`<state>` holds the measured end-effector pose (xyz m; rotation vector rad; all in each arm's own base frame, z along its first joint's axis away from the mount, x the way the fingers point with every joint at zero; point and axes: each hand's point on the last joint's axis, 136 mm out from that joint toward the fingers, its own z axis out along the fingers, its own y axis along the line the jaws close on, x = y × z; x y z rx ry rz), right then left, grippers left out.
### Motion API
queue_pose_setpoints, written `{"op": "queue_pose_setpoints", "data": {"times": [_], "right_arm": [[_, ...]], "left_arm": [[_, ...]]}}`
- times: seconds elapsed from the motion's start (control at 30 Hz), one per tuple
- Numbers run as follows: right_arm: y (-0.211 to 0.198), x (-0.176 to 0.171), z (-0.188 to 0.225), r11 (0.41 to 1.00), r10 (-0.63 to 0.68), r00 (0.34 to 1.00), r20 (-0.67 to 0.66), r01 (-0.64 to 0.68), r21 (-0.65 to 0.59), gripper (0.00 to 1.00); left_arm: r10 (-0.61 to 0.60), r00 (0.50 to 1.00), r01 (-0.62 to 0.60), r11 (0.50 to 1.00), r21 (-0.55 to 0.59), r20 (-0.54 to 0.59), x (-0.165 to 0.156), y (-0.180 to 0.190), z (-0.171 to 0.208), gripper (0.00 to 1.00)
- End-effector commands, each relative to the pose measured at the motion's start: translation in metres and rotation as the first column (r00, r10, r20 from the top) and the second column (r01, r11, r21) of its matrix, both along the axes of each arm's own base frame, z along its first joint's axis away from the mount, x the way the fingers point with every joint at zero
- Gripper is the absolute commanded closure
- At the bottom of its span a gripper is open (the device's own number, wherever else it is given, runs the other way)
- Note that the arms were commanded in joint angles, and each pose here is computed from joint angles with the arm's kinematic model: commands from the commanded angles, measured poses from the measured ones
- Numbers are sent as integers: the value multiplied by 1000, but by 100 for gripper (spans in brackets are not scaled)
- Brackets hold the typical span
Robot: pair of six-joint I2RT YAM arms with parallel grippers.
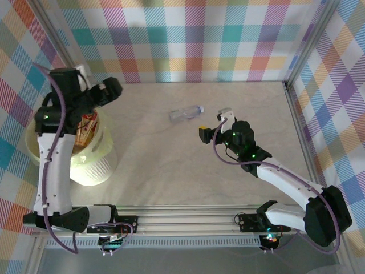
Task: Put the plastic bottles in the bin
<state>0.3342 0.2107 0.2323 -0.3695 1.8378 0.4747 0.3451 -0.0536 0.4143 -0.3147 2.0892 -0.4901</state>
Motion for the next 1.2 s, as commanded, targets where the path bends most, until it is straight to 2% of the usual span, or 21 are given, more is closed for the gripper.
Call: {"op": "queue_pose_setpoints", "data": {"times": [0.0,0.17,0.27,0.4,0.63,0.8,0.97,1.03,1.17], "right_arm": [[-14,6,11,993,-109,994,-10,110,52,0],[-27,2,4,983,-169,984,-54,173,66,0],[-39,1,-2,970,-227,970,-87,233,67,0],[-53,2,-6,953,-288,951,-111,296,65,0],[-73,-5,-6,929,-359,925,-124,367,42,0],[-81,-12,-5,929,-366,924,-114,370,17,0],[-85,-17,1,932,-361,927,-101,363,6,0],[-86,-18,1,933,-359,928,-99,361,-1,0],[-85,-20,1,937,-348,933,-96,349,-11,0]], "left_arm": [[-170,980,176,983,-46,108,16,-59,15,0],[-309,940,301,951,74,142,37,-126,-1,0],[-375,923,354,916,189,90,53,-168,-26,0],[-420,907,406,853,328,-30,87,-208,-78,0],[-454,878,469,749,468,-154,141,-235,-151,0],[-511,825,552,630,547,-244,164,-248,-199,0],[-549,762,635,532,560,-343,178,-253,-250,0],[-553,747,655,515,552,-370,183,-253,-266,0],[-563,732,675,519,524,-385,193,-254,-289,0]]}}
